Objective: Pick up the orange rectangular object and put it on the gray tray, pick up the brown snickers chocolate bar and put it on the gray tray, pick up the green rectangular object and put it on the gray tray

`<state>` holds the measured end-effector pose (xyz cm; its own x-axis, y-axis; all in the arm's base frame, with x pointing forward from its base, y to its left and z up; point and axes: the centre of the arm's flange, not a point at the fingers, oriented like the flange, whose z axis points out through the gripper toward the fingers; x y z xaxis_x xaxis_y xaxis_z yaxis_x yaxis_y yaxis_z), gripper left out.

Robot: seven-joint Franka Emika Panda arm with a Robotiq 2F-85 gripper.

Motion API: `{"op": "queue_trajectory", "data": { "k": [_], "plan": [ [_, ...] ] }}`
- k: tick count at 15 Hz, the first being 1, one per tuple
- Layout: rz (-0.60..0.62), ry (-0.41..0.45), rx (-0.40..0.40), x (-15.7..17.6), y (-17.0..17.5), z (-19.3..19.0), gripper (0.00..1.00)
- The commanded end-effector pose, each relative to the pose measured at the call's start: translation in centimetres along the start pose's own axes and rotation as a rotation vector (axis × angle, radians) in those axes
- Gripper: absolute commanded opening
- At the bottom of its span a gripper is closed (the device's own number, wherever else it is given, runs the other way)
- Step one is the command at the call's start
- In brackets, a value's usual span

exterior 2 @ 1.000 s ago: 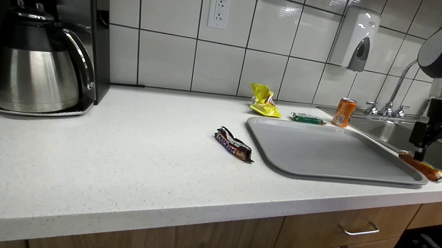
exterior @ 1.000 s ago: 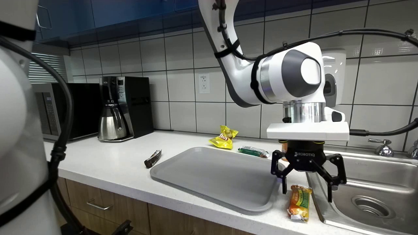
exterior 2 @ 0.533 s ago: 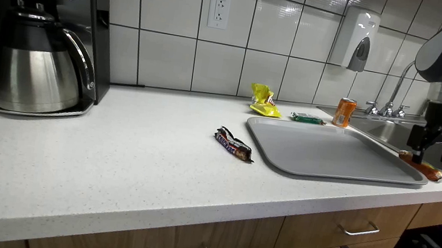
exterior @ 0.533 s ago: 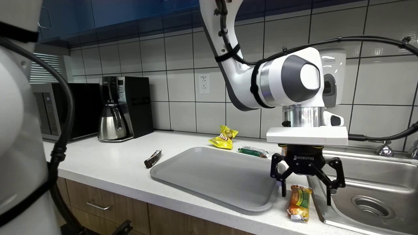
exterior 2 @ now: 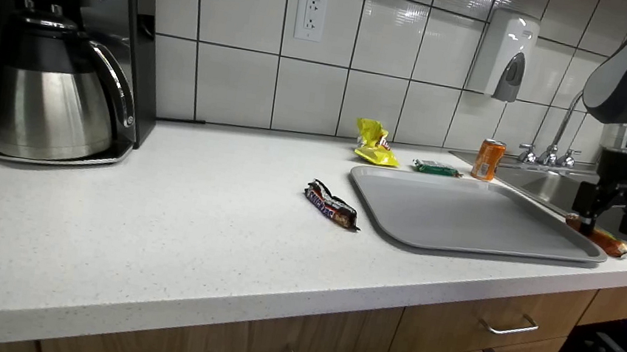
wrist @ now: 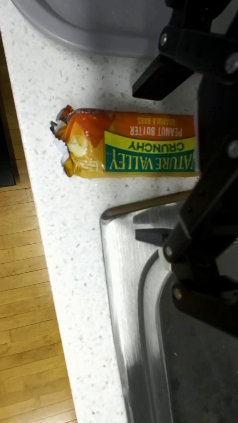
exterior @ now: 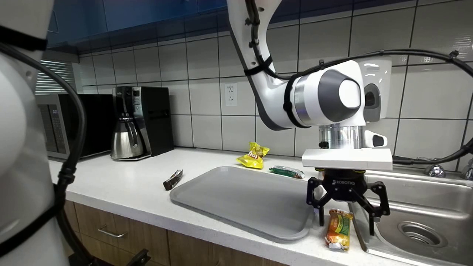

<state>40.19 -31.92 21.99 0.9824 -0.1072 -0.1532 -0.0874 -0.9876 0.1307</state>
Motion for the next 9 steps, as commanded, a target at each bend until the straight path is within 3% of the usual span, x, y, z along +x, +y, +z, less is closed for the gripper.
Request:
{"op": "queue_trajectory", "data": {
  "k": [1, 3, 5, 9],
  "plan": [
    [0.000, 0.017, 0.006, 0.73, 0.81, 0.20, 1.00],
    [-0.002, 0.016, 0.006, 0.73, 0.88, 0.12, 1.00],
    [-0.001, 0.017, 0.006, 0.83, 1.02, 0.08, 0.74],
    [0.001, 0.021, 0.005, 0.93, 1.18, -0.15, 0.40]
  ]
}}
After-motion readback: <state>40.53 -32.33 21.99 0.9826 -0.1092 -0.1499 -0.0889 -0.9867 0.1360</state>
